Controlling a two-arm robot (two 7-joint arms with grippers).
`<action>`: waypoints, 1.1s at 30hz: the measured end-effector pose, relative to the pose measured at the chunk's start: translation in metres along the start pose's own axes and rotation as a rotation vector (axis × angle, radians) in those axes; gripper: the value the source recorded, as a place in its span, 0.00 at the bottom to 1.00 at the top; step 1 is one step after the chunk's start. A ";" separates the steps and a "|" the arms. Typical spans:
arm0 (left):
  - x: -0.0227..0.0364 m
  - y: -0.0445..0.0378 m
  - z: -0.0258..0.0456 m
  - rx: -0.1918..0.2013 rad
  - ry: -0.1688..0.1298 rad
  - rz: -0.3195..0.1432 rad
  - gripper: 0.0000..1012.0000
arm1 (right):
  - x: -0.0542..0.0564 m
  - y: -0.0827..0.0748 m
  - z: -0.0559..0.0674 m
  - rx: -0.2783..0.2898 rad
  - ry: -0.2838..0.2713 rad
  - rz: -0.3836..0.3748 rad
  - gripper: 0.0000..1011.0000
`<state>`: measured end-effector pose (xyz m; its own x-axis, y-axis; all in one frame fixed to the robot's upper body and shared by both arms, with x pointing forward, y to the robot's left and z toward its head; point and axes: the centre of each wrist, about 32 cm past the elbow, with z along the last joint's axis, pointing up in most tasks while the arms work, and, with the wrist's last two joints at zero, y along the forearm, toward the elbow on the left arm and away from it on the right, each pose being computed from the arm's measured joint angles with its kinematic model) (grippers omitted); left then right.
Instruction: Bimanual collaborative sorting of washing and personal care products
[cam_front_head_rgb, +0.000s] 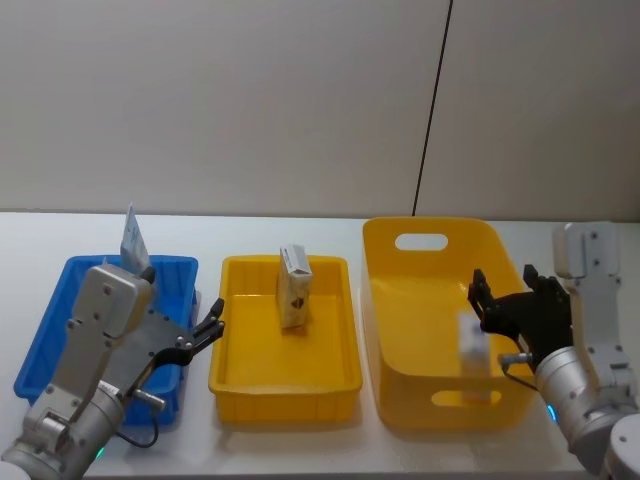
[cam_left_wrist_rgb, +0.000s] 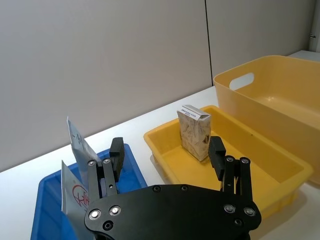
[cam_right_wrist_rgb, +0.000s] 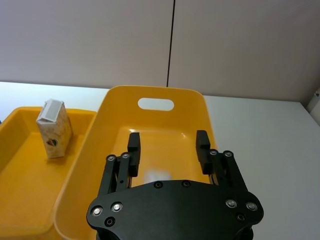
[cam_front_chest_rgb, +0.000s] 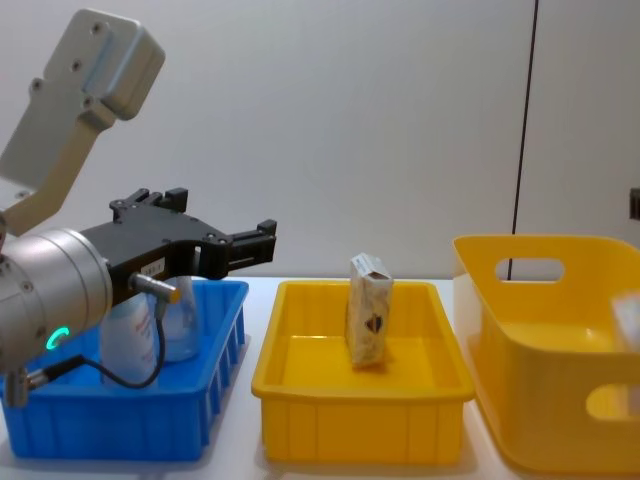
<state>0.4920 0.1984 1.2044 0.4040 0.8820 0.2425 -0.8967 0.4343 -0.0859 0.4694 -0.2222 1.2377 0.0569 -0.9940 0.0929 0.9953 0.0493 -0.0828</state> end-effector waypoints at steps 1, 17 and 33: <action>0.0000 0.0000 0.0000 0.000 0.000 0.000 0.99 | 0.001 0.000 0.000 0.000 0.000 0.001 0.63; 0.0000 0.0000 0.0000 0.000 0.000 0.000 0.99 | 0.008 -0.005 -0.004 0.027 -0.003 0.013 0.99; 0.0013 0.0000 0.0025 0.002 -0.003 0.003 0.99 | 0.010 -0.006 -0.005 0.039 -0.007 0.018 0.99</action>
<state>0.4921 0.1992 1.2072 0.4004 0.8830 0.2449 -0.8983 0.4310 -0.0850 0.4635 -0.2328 1.2338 0.0750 -0.9923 0.0990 0.9965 0.0708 -0.0455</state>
